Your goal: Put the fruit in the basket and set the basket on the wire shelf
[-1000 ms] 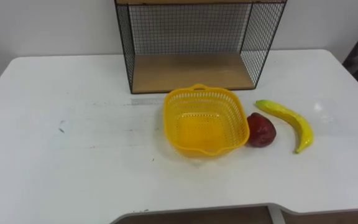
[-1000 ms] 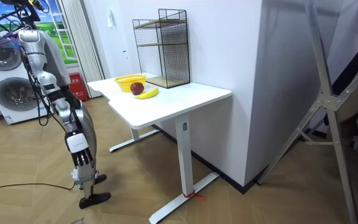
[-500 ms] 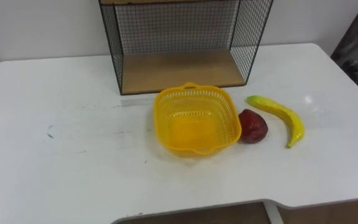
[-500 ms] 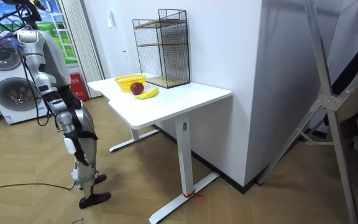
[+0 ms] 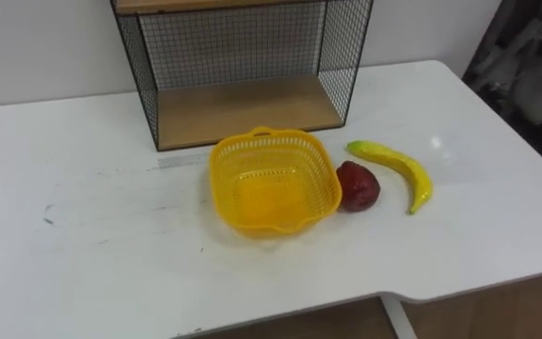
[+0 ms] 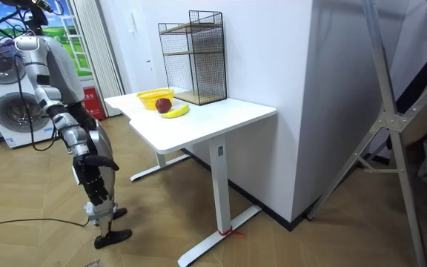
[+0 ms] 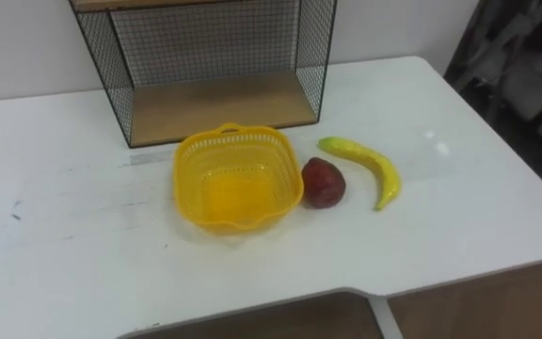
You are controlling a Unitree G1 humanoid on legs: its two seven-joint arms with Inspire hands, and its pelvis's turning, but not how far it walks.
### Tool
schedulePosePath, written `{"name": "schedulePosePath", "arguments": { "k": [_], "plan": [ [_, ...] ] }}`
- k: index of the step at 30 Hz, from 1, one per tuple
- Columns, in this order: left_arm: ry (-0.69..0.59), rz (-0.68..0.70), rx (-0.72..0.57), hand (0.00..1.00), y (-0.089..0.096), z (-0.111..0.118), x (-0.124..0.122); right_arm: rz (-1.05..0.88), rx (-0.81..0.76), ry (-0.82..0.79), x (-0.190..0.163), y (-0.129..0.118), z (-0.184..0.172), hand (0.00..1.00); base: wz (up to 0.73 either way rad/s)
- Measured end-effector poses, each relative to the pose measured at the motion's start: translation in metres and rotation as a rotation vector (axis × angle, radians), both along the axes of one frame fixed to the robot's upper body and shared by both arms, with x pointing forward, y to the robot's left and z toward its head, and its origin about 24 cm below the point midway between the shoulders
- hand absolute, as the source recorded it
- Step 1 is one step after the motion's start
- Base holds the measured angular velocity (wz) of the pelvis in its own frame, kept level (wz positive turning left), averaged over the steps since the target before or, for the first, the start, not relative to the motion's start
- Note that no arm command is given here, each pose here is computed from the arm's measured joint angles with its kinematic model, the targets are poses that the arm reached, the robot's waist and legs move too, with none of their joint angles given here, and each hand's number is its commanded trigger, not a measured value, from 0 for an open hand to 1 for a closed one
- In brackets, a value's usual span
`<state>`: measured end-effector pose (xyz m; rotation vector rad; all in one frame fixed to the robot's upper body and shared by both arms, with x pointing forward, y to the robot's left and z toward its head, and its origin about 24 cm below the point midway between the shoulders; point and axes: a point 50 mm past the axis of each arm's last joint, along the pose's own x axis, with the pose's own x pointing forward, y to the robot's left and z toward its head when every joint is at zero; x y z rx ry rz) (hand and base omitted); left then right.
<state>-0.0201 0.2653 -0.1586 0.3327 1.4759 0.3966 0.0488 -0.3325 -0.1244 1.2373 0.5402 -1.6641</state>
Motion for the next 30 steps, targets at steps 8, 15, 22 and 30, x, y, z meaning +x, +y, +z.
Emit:
{"name": "schedulePosePath", "arguments": {
  "k": [8, 15, 22, 30],
  "plan": [
    [-0.053, -0.027, 0.036, 0.0, 0.008, 0.005, 0.01, -0.001, -0.232, -0.04, 0.038, -0.041, 0.055, 0.0, -0.01],
    [-0.055, -0.049, 0.043, 0.0, 0.008, 0.006, 0.012, 0.208, -0.647, 0.024, 0.08, -0.056, 0.125, 0.0, -0.01],
    [-0.047, -0.116, 0.04, 0.0, 0.008, 0.006, 0.016, 0.5, -1.043, 0.098, 0.122, -0.043, 0.177, 0.0, -0.02],
    [-0.036, -0.119, 0.033, 0.0, 0.008, 0.006, 0.012, 0.778, -1.214, 0.009, 0.15, -0.015, 0.192, 0.0, -0.01]
  ]
}}
